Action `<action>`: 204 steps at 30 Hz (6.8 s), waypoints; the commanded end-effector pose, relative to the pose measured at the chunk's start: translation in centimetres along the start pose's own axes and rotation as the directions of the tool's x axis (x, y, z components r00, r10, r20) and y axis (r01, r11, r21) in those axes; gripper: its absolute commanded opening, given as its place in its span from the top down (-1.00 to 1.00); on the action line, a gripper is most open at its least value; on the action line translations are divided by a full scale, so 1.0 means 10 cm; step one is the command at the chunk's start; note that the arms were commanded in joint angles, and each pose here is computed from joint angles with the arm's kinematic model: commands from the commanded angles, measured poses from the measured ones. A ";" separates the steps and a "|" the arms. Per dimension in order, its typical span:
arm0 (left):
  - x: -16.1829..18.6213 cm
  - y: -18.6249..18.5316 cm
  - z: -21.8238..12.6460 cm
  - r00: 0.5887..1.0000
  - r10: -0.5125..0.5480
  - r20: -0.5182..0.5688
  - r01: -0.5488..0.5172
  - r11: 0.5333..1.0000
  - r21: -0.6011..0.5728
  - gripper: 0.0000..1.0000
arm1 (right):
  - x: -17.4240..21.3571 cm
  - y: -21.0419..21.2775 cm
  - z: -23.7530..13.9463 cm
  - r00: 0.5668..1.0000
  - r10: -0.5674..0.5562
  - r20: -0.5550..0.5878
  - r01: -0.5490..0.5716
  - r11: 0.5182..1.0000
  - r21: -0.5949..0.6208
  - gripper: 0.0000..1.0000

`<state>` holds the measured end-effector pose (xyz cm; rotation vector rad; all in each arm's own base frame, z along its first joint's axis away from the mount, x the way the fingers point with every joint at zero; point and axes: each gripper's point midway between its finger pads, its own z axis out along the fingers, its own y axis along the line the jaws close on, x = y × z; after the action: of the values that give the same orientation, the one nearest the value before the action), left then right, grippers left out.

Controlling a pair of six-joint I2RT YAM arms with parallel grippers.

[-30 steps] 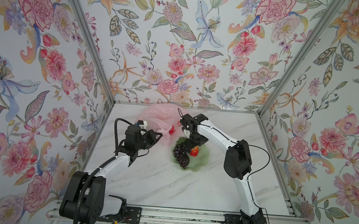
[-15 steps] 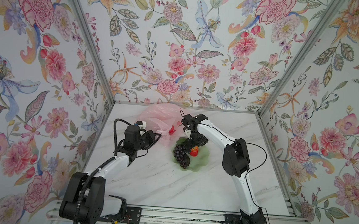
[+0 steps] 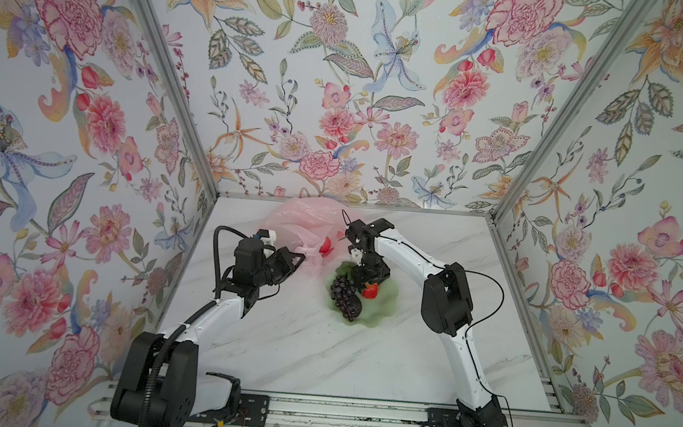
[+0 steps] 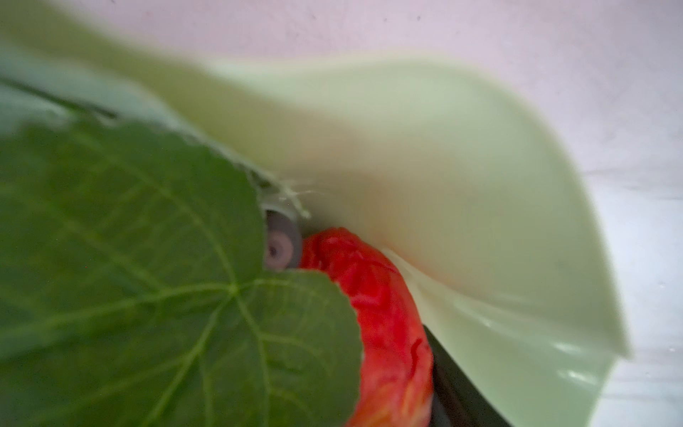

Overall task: Place the fruits into the plastic bag
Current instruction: 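Lower the right gripper into the dish and grasp the red apple, then lift the red apple with the right gripper and carry it to the bag mouth, then push the apple into the bag and open the right gripper, then withdraw the right gripper from the bag back over the dish, then lower the right gripper into the dish toward the purple grapes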

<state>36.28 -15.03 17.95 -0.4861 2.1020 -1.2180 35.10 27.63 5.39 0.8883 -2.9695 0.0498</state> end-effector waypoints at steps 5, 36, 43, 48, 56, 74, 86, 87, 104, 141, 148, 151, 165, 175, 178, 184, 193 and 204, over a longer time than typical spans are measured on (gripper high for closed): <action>0.00 0.01 -0.04 1.000 0.020 0.002 -0.020 1.000 0.006 1.00 | 0.03 -0.02 -0.06 1.000 0.012 -0.007 -0.013 1.000 -0.008 -0.06; -0.08 0.07 0.11 1.000 0.002 0.002 -0.002 1.000 -0.008 1.00 | -0.36 -0.43 -1.30 0.911 0.347 0.222 -0.210 0.855 -0.475 0.05; -0.09 0.06 0.14 1.000 0.003 0.001 -0.003 1.000 -0.011 1.00 | -0.51 -0.58 -1.76 0.834 0.439 0.334 -0.184 0.792 -0.582 0.05; -0.07 0.06 0.13 1.000 0.003 0.002 -0.002 1.000 -0.015 1.00 | -0.58 -0.66 -2.04 0.768 0.508 0.390 -0.150 0.735 -0.662 0.05; -0.07 0.06 0.13 1.000 0.003 0.006 -0.003 1.000 -0.018 1.00 | -0.73 -0.70 -2.24 0.590 0.765 0.260 -0.022 0.337 -0.941 0.08; -0.20 -0.34 0.22 0.999 0.040 0.011 -0.041 0.998 0.055 1.00 | -1.01 0.15 -1.41 0.724 0.689 0.041 -0.108 0.172 -0.979 0.10; -0.35 -0.68 0.16 0.995 0.082 0.048 -0.087 0.989 0.117 1.00 | -1.23 0.65 -1.27 0.790 0.613 0.023 -0.120 0.191 -0.974 0.10; -0.36 -0.70 0.17 0.995 0.088 0.046 -0.093 0.988 0.123 1.00 | -1.25 0.69 -1.26 0.793 0.609 0.020 -0.122 0.191 -0.974 0.10; -0.29 -1.16 0.28 0.961 0.274 -0.032 -0.263 0.944 0.197 1.00 | -1.91 0.94 -1.14 0.736 0.676 0.033 -0.174 0.237 -0.956 0.10; -0.05 -0.80 0.00 0.963 0.262 -0.057 -0.252 0.957 0.141 1.00 | -2.57 -0.19 -1.12 0.497 0.868 -0.017 -0.162 0.074 -0.984 -0.98; -0.04 -0.68 -0.03 0.966 0.253 -0.046 -0.248 0.965 0.090 1.00 | -2.33 0.01 -1.26 0.628 0.778 -0.005 -0.134 0.102 -0.986 -0.98; -0.06 -0.62 -0.05 0.967 0.251 -0.034 -0.248 0.967 0.059 1.00 | -2.18 0.09 -1.28 0.691 0.723 0.002 -0.142 0.138 -0.980 -0.98; -0.14 -0.49 -0.01 0.984 0.177 0.028 -0.178 0.983 0.034 1.00 | -1.41 0.21 -1.46 0.852 0.518 0.080 -0.119 0.341 -0.932 -0.98; -0.19 -0.46 -0.01 0.985 0.160 0.064 -0.162 0.987 0.022 1.00 | -0.96 0.09 -1.47 0.878 0.445 0.178 -0.100 0.533 -0.840 -0.98; -0.19 -0.44 0.00 0.985 0.161 0.067 -0.163 0.987 0.017 1.00 | -0.87 0.06 -1.50 0.881 0.425 0.209 -0.085 0.576 -0.813 -0.98; -0.20 -0.42 0.07 0.988 0.141 0.064 -0.143 0.989 0.024 1.00 | -0.67 -0.06 -1.60 0.876 0.383 0.292 -0.062 0.691 -0.720 -0.98; -0.23 -0.44 0.14 0.990 0.129 0.057 -0.131 0.991 0.037 1.00 | -0.28 -0.23 -1.44 0.922 0.080 0.379 0.028 0.962 -0.270 -0.98; -0.19 -0.40 0.10 0.991 0.126 0.053 -0.128 0.991 0.028 1.00 | -0.12 0.02 -1.28 0.922 0.119 0.368 -0.013 0.961 -0.278 -0.98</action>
<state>38.41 -16.77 20.94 -0.3667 2.0614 -1.1472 36.60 28.70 17.19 0.9129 -3.2168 -0.4695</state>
